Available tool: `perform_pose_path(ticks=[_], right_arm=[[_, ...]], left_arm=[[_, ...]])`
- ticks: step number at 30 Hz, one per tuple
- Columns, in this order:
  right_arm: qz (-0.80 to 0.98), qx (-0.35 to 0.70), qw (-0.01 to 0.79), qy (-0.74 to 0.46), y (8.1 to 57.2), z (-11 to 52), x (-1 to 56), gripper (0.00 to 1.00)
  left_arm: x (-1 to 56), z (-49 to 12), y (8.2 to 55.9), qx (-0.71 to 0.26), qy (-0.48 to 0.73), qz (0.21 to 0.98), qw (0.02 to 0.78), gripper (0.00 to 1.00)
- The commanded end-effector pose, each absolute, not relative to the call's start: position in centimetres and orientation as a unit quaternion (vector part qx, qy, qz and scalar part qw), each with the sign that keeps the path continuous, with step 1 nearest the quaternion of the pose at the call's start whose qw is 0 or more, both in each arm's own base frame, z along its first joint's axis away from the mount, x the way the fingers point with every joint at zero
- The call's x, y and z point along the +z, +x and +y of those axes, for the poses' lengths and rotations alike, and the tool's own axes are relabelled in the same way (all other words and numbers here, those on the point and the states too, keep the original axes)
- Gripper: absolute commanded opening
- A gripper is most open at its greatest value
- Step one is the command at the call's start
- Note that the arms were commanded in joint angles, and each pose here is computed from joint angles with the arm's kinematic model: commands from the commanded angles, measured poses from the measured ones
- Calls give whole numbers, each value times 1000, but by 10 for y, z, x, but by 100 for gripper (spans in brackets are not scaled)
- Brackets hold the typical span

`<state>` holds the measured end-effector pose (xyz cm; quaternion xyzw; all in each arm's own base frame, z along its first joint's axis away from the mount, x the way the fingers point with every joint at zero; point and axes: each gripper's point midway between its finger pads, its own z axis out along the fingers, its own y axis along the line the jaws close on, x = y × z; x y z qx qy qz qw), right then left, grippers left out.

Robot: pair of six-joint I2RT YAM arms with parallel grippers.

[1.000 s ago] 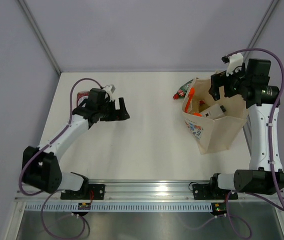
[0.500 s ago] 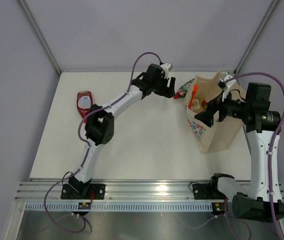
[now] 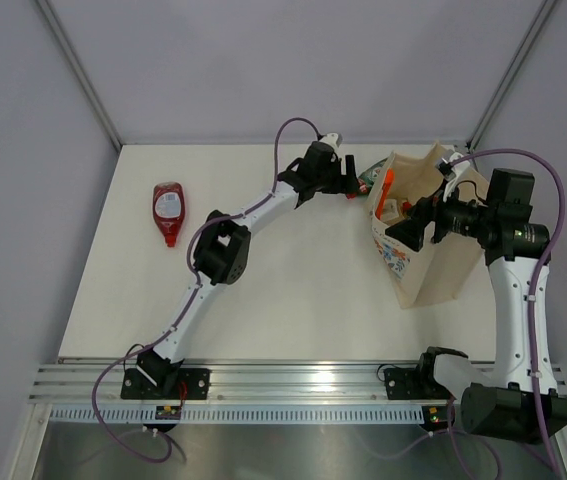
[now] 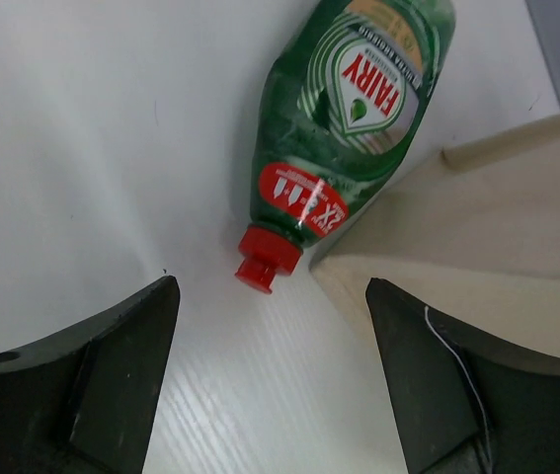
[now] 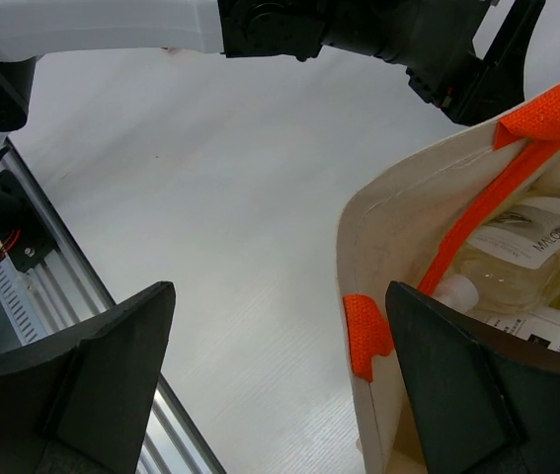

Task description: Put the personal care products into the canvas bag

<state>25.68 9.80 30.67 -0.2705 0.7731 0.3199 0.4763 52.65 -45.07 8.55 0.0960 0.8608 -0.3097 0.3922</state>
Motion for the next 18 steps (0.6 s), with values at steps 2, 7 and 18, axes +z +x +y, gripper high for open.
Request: perform_pose_path(ticks=[2, 7, 18], right_arm=[[765, 336, 482, -265, 255, 102, 312, 95], [768, 323, 491, -256, 258, 98, 314, 94], [797, 254, 479, -266, 293, 90, 343, 83]], left_arm=[[138, -469, 553, -367, 49, 810, 455, 79], [117, -474, 550, -381, 37, 816, 434, 77], [167, -413, 538, -378, 15, 796, 472, 77]])
